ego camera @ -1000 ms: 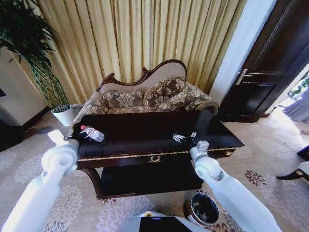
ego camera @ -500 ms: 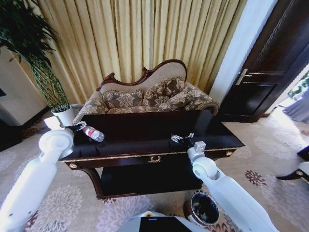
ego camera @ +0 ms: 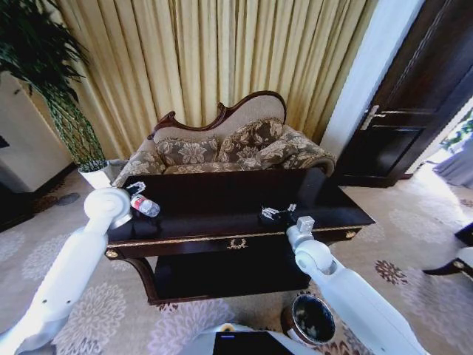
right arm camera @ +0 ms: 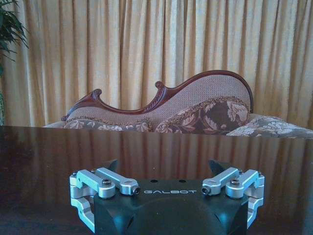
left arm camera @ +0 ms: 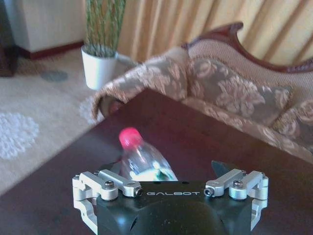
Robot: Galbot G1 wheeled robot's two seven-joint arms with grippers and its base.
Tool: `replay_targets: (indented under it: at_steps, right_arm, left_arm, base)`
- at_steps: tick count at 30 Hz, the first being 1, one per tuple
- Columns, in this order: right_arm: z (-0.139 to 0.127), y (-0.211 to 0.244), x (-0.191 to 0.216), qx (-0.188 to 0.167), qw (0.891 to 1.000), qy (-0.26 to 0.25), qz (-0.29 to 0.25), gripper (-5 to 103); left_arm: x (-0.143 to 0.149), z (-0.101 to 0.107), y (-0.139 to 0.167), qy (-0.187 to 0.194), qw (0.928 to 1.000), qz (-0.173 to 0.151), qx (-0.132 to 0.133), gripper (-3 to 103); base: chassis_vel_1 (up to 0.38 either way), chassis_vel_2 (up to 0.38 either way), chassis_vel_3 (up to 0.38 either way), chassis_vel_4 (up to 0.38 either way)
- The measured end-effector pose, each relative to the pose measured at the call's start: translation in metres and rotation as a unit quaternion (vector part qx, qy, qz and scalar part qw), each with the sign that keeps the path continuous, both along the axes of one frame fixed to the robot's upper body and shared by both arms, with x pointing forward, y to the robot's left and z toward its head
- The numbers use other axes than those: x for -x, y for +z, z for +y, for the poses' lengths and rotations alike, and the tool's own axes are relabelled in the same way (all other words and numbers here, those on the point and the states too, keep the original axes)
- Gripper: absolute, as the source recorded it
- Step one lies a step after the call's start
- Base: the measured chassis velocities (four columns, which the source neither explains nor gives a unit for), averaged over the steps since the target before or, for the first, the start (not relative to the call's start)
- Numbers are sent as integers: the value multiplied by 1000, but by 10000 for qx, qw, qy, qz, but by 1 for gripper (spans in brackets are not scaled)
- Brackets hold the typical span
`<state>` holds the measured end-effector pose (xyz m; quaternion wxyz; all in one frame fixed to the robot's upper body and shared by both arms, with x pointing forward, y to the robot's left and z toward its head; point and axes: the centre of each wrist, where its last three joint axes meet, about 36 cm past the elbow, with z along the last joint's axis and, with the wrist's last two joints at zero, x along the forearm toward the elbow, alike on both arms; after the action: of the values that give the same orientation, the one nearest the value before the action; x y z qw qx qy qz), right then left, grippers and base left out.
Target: Move to the front of the table and place the trash on the table into the trash bin.
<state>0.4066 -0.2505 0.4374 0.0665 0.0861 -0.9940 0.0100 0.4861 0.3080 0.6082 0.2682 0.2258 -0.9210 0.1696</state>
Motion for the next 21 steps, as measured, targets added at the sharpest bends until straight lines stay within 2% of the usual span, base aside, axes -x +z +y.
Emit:
replay_targets:
  at_steps: [2, 7, 10, 21]
  right_arm:
    - [-1, -2, -1, 9, 10000, -11, 15, 100]
    - [-4, -5, -4, 11, 10000, -15, 20, 100]
    - [-4, -8, -5, -9, 10000, -25, 21, 100]
    - [-3, -15, -9, -39, 10000, -25, 32, 100]
  left_arm:
    - [-4, -8, 1, -94, 9995, 166, 234, 100]
    - [-8, -15, 4, -149, 9988, 281, 382, 100]
    - [-8, -18, 3, -130, 9974, 462, 541, 100]
    - [-1, -17, -8, -27, 9958, 710, 580, 100]
  base:
    - [0, 0, 0, 0]
    - [0, 0, 0, 0]
    - [0, 0, 0, 0]
    - [0, 0, 0, 0]
